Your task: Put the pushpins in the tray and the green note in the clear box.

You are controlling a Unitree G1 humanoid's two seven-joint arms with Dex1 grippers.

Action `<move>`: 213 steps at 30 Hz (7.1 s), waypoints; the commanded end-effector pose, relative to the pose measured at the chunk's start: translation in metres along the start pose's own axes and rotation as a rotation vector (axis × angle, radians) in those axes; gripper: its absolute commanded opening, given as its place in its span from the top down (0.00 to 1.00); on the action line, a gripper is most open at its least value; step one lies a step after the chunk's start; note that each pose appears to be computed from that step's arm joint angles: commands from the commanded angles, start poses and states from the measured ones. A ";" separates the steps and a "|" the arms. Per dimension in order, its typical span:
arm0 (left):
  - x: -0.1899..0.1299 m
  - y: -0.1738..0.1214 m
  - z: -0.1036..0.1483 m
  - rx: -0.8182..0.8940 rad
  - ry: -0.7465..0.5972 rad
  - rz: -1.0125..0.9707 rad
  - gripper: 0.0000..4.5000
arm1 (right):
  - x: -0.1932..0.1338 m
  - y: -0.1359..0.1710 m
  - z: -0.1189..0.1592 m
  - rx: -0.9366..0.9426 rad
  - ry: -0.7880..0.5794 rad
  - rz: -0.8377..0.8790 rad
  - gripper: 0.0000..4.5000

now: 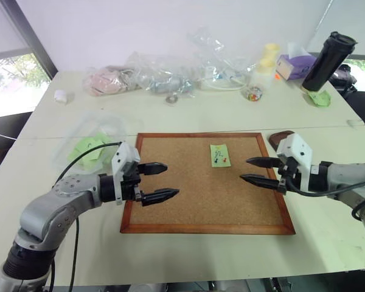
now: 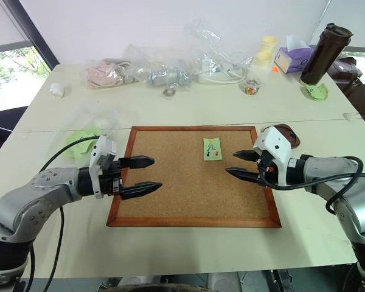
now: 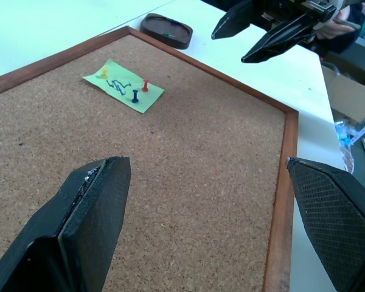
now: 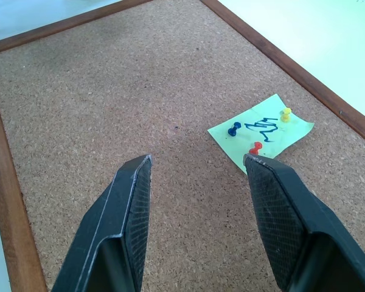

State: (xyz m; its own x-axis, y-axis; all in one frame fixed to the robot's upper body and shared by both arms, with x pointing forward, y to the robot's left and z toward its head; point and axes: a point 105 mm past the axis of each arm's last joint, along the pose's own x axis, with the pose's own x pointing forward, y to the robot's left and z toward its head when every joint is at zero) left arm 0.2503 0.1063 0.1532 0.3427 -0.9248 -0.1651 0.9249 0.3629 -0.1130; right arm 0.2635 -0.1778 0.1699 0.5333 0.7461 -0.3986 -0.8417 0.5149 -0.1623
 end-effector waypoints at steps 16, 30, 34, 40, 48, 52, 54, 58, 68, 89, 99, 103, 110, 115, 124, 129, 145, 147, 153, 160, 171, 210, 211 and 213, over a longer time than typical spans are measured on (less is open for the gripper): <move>-0.007 0.003 -0.011 0.058 -0.005 0.061 0.01 | 0.002 0.004 0.008 -0.026 -0.021 0.028 0.45; 0.000 0.013 -0.015 0.182 0.018 0.104 0.01 | 0.012 0.003 0.014 -0.039 -0.051 0.046 0.45; 0.010 0.012 -0.015 0.209 0.004 0.090 0.27 | 0.014 0.001 0.014 -0.052 -0.053 0.045 0.45; 0.025 0.016 -0.027 0.211 -0.003 0.088 0.94 | 0.025 -0.005 0.018 -0.057 -0.080 0.032 0.45; 0.047 0.027 -0.059 0.225 0.057 0.100 1.00 | 0.054 -0.040 0.021 -0.003 -0.072 -0.095 0.45; 0.053 0.032 -0.072 0.227 0.075 0.124 1.00 | 0.080 -0.057 0.021 0.027 -0.057 -0.155 0.45; 0.053 0.033 -0.076 0.218 0.081 0.135 1.00 | 0.091 -0.063 0.020 0.037 -0.048 -0.170 0.45; 0.052 0.030 -0.079 0.218 0.089 0.133 1.00 | 0.102 -0.074 0.010 0.057 -0.011 -0.199 0.45; 0.048 0.023 -0.075 0.222 0.092 0.130 1.00 | 0.108 -0.082 -0.008 0.057 0.047 -0.196 0.45; 0.050 0.016 -0.082 0.152 0.138 0.107 1.00 | 0.065 -0.091 0.035 -0.016 -0.059 -0.288 0.99; 0.049 0.016 -0.085 0.133 0.143 0.110 1.00 | 0.003 -0.113 0.023 0.119 -0.078 -0.500 0.99; 0.049 0.017 -0.086 0.146 0.148 0.120 1.00 | -0.030 -0.136 -0.015 0.173 -0.012 -0.683 0.99; 0.049 0.018 -0.087 0.151 0.152 0.118 1.00 | -0.044 -0.149 -0.050 0.248 0.036 -0.787 0.99; 0.048 0.019 -0.088 0.148 0.156 0.123 1.00 | -0.047 -0.157 -0.065 0.324 0.024 -0.827 0.99; 0.047 0.020 -0.090 0.146 0.154 0.136 1.00 | -0.038 -0.157 -0.075 0.352 0.031 -0.817 0.24; 0.046 0.020 -0.091 0.144 0.155 0.142 1.00 | -0.037 -0.156 -0.061 0.331 -0.002 -0.791 0.01; 0.048 0.021 -0.091 0.143 0.148 0.148 1.00 | -0.036 -0.149 -0.058 0.337 -0.021 -0.767 0.01; 0.048 0.020 -0.091 0.143 0.148 0.146 1.00 | -0.043 -0.151 -0.054 0.341 -0.044 -0.781 0.01; 0.048 0.019 -0.092 0.143 0.148 0.142 1.00 | -0.059 -0.159 -0.048 0.332 -0.071 -0.834 0.01; 0.049 0.019 -0.092 0.141 0.150 0.141 1.00 | -0.051 -0.146 -0.036 0.330 -0.112 -0.741 0.01; 0.045 0.019 -0.092 0.138 0.154 0.151 1.00 | 0.034 -0.038 -0.001 0.146 -0.103 -0.193 0.01; 0.041 0.014 -0.092 0.124 0.156 0.186 1.00 | 0.074 -0.042 -0.037 0.134 -0.038 -0.171 0.99; 0.041 0.014 -0.091 0.124 0.156 0.186 1.00 | 0.074 -0.043 -0.036 0.136 -0.039 -0.176 0.86; 0.042 0.014 -0.091 0.124 0.155 0.188 1.00 | 0.073 -0.046 -0.036 0.125 -0.031 -0.199 0.69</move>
State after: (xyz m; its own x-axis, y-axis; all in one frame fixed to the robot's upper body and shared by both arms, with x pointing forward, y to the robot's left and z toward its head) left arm 0.2697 0.0786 0.0747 0.5056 -0.8274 -0.2446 0.8619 0.4972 0.0997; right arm 0.3355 -0.1617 0.1062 0.6724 0.6417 -0.3689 -0.7144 0.6931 -0.0966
